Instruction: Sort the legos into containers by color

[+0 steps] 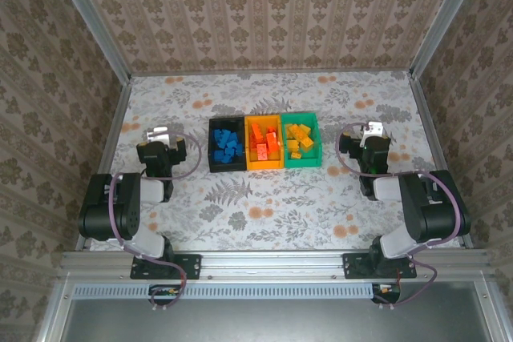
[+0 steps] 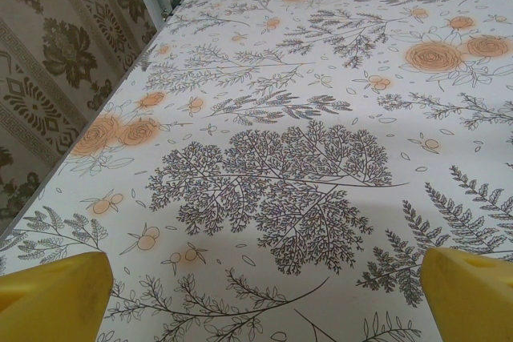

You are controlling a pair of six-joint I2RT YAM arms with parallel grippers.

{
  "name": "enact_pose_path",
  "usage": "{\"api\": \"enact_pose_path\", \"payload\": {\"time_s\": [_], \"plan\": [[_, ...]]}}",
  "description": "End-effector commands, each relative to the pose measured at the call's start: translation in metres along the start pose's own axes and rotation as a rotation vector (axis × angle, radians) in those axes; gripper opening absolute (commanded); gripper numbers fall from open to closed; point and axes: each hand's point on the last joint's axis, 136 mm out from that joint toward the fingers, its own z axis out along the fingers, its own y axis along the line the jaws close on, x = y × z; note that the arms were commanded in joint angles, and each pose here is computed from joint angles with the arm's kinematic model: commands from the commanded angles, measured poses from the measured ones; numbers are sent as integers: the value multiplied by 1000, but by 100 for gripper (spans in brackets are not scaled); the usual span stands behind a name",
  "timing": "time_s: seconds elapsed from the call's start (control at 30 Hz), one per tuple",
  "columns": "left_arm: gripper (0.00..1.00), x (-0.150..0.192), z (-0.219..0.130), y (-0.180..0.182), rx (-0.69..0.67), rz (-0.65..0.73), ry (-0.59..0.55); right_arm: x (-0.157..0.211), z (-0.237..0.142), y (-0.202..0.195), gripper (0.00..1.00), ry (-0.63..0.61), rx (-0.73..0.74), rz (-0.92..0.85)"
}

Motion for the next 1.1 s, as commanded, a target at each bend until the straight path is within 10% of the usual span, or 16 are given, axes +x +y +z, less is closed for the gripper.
{"api": "enact_pose_path", "payload": {"time_s": [0.0,1.07], "plan": [[100,-13,2,-3,15,-5,-43,-5,0,-3,100,-27,30,-2],[100,-14,2,-5,16,3,-43,-6,0,-3,100,-31,30,-3]]}}
